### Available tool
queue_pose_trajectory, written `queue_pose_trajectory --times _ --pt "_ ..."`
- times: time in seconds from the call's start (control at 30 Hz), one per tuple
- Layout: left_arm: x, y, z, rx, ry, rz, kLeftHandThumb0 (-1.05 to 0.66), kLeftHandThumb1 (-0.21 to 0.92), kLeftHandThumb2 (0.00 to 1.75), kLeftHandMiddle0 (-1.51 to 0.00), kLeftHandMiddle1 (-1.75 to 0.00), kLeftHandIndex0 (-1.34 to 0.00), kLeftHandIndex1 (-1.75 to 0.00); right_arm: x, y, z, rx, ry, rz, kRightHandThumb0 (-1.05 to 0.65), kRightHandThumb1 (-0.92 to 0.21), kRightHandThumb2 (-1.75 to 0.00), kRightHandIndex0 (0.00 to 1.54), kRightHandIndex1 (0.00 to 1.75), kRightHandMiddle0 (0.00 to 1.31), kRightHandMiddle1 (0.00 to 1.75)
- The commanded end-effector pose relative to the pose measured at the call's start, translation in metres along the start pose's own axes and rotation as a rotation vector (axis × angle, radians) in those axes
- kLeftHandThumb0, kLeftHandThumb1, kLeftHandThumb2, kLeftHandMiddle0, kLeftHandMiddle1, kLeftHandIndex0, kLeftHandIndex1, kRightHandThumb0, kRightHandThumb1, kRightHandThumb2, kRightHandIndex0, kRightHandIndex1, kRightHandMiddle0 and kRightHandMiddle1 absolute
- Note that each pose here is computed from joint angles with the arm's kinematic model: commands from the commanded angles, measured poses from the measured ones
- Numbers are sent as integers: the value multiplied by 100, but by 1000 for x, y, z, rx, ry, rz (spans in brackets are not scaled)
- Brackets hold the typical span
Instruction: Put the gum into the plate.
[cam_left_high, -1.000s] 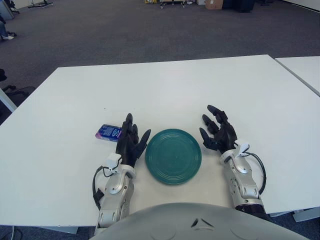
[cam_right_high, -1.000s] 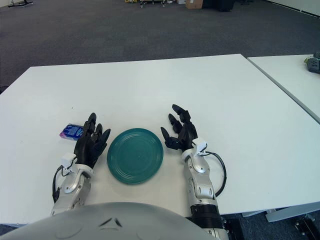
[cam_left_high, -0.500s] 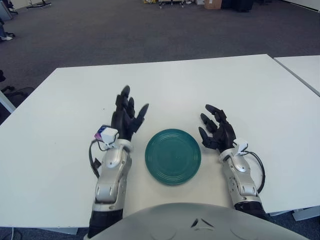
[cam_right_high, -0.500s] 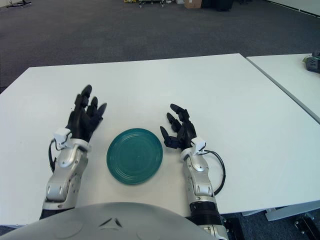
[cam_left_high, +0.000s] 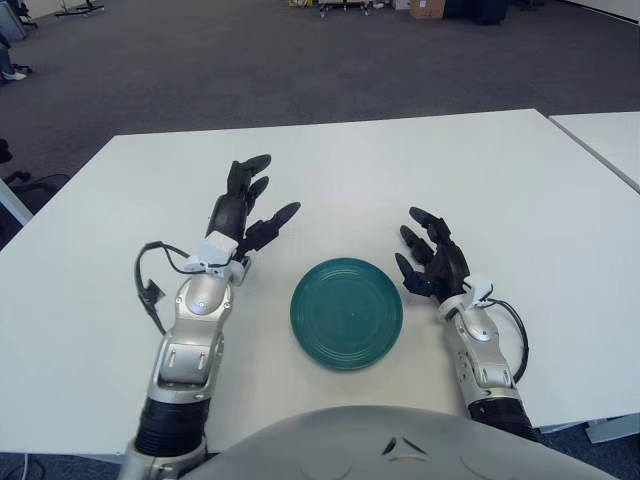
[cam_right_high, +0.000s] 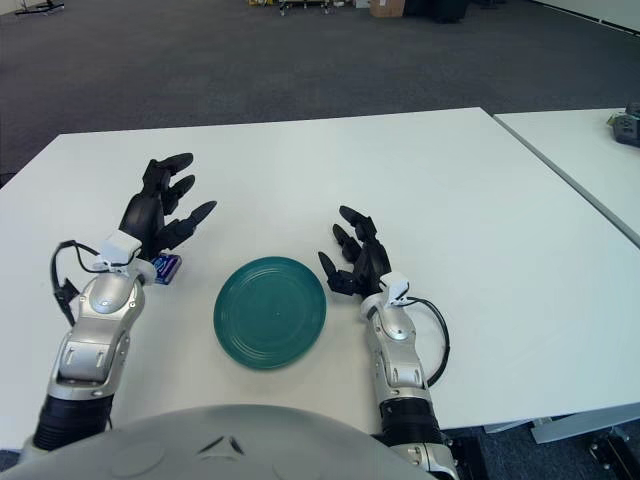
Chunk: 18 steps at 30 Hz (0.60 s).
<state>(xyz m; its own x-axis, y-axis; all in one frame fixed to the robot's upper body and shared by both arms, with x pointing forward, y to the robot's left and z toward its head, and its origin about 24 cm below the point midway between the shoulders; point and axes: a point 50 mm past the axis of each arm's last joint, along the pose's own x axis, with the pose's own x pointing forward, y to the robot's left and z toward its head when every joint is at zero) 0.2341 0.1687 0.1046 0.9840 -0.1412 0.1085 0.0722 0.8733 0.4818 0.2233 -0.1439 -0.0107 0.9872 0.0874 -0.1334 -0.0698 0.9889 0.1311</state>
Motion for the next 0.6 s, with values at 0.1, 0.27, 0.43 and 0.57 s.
queue_pose_trajectory --times 0.1,0.27,0.43,0.57 --pt "4 14 -32 522 5 -260 -79 92 20 -33 -24 -4 -98 -16 -6 -38 17 188 -15 -53 -48 -74 32 1 0 68" --pt "4 14 -35 708 3 -394 -79 92 25 -35 -20 -4 -99 -16 -7 -38 26 189 -16 -50 -47 -74 34 1 0 73" --pt "4 17 -41 811 31 -538 -78 92 25 -35 -15 -2 -100 -16 -8 -40 10 204 -28 -55 -52 -70 34 1 0 70" --pt "5 22 -45 869 58 -630 -79 92 23 -33 -10 0 -97 -17 -9 -42 -8 226 -40 -66 -70 -48 29 0 0 60"
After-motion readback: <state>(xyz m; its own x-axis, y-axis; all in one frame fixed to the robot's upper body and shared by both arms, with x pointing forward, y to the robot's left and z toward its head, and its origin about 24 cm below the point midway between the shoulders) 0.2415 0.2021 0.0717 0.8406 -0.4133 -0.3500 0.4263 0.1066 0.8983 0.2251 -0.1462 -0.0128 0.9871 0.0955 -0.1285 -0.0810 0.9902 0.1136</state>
